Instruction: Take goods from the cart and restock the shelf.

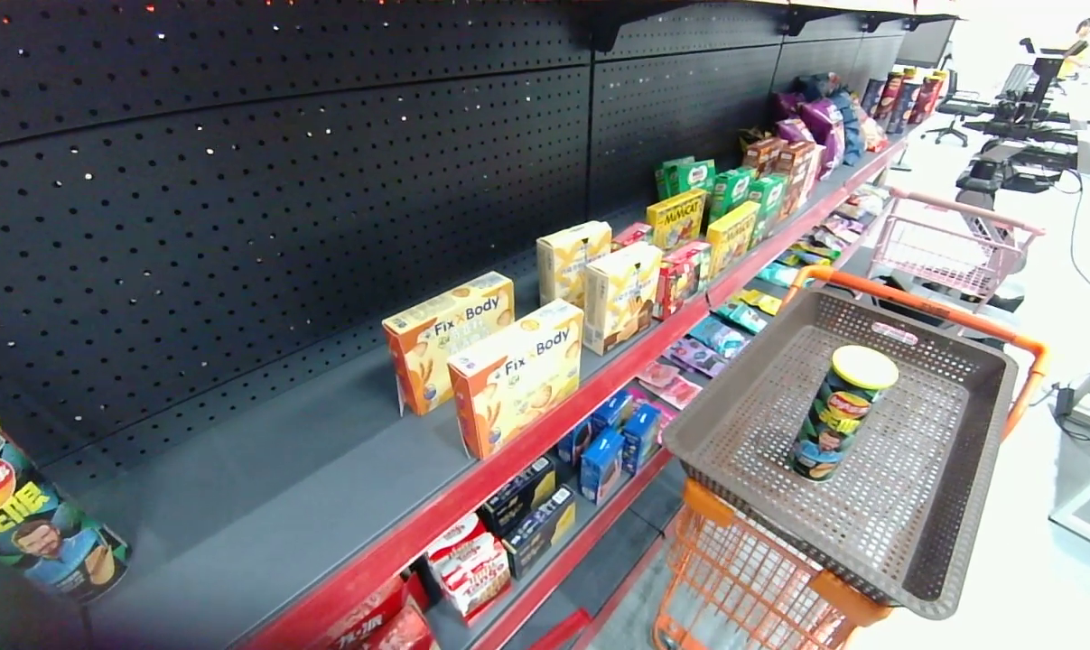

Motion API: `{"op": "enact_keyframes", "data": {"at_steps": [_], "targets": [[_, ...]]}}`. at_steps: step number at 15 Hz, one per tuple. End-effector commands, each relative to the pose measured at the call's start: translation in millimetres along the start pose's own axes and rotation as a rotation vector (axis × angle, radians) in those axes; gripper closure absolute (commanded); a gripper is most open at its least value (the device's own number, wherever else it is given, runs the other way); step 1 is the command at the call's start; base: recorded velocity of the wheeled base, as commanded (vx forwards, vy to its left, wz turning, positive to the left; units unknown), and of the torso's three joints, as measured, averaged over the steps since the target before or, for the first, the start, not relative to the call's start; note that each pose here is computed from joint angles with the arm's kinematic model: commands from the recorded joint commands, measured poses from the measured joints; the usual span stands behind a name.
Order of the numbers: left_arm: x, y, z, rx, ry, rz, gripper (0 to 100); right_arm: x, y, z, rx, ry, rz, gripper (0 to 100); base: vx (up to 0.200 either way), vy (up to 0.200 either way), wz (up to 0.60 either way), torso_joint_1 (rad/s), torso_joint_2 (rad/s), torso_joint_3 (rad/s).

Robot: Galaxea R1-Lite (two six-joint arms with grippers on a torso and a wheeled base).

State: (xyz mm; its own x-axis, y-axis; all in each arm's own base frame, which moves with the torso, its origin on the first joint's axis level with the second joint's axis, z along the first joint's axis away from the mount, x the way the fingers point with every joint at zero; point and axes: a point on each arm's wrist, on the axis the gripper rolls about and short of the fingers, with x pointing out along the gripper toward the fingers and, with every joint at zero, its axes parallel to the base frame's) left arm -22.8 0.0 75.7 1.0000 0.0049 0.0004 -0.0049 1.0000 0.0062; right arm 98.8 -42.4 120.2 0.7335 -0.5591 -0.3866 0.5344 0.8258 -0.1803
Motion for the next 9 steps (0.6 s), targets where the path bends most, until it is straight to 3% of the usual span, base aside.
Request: {"op": "enact_keyframes", "data": {"at_steps": [1, 9], "targets": [[-0.1, 0.1, 0.2, -0.006, -0.001, 0.003, 0, 0.2, 0.1, -0.5, -0.001, 0.003, 0.0, 0, 0.0, 0.0, 0.0, 0.0, 0.0, 0.0], [-0.1, 0.0, 0.2, -0.002, -0.001, 0.001, 0, 0.6, -0.1, 0.3, 0.0, 0.002, -0.002, 0, 0.0, 0.0, 0.0, 0.0, 0.0, 0.0]]}}
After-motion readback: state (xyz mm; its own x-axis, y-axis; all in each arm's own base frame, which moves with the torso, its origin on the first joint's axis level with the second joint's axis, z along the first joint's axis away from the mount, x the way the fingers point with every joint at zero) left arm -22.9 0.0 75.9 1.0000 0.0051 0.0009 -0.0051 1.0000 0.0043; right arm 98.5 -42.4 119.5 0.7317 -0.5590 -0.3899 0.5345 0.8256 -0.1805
